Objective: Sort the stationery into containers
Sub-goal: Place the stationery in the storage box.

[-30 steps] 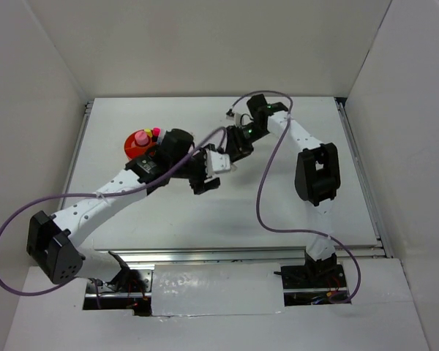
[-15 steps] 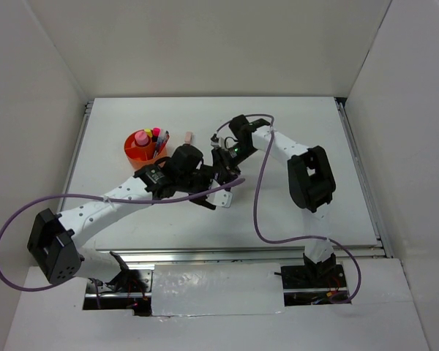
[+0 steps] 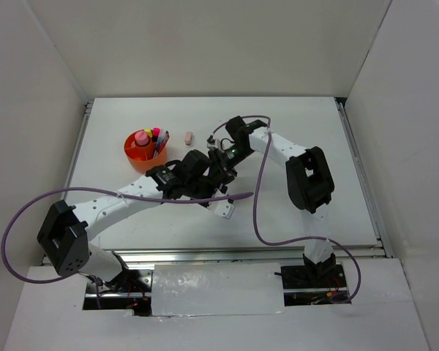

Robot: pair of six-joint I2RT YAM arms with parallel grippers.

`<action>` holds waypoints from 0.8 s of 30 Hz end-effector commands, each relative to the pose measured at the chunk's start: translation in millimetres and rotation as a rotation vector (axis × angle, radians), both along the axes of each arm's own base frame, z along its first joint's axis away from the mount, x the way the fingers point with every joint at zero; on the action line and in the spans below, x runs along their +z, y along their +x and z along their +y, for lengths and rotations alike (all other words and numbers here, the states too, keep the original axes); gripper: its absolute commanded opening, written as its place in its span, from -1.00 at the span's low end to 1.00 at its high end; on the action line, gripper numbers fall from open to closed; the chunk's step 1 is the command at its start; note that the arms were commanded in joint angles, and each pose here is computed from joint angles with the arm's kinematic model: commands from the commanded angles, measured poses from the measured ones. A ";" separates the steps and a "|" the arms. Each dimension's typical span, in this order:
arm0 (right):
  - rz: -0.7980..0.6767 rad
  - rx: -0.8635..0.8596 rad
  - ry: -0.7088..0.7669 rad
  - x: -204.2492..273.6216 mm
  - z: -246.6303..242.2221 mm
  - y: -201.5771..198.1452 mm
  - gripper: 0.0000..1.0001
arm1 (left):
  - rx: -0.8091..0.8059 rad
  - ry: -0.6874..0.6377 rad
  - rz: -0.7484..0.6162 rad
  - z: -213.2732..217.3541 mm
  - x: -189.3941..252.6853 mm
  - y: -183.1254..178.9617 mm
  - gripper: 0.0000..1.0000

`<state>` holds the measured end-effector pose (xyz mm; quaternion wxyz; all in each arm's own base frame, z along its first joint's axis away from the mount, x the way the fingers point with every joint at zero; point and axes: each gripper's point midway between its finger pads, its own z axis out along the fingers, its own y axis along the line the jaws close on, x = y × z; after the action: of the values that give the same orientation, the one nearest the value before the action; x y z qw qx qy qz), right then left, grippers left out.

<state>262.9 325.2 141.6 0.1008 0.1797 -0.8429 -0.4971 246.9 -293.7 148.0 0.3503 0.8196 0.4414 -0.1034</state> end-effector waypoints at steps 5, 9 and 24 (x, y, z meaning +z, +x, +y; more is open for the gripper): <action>-0.028 0.017 0.089 34.2 4.6 -7.2 -0.80 | -0.006 0.011 0.009 -8.6 2.9 0.2 -0.53; -0.043 -0.009 0.117 40.4 -4.0 6.7 0.38 | 0.090 -0.050 0.012 -8.9 24.1 5.8 -0.93; -0.332 -0.306 -0.071 39.4 -117.0 103.4 0.43 | 1.500 -1.064 0.626 173.9 127.4 128.9 -1.00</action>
<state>374.8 200.8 162.4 -0.0820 0.0875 -0.8858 -0.4484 375.5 -128.4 271.7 0.5296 0.1924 0.8052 -0.1850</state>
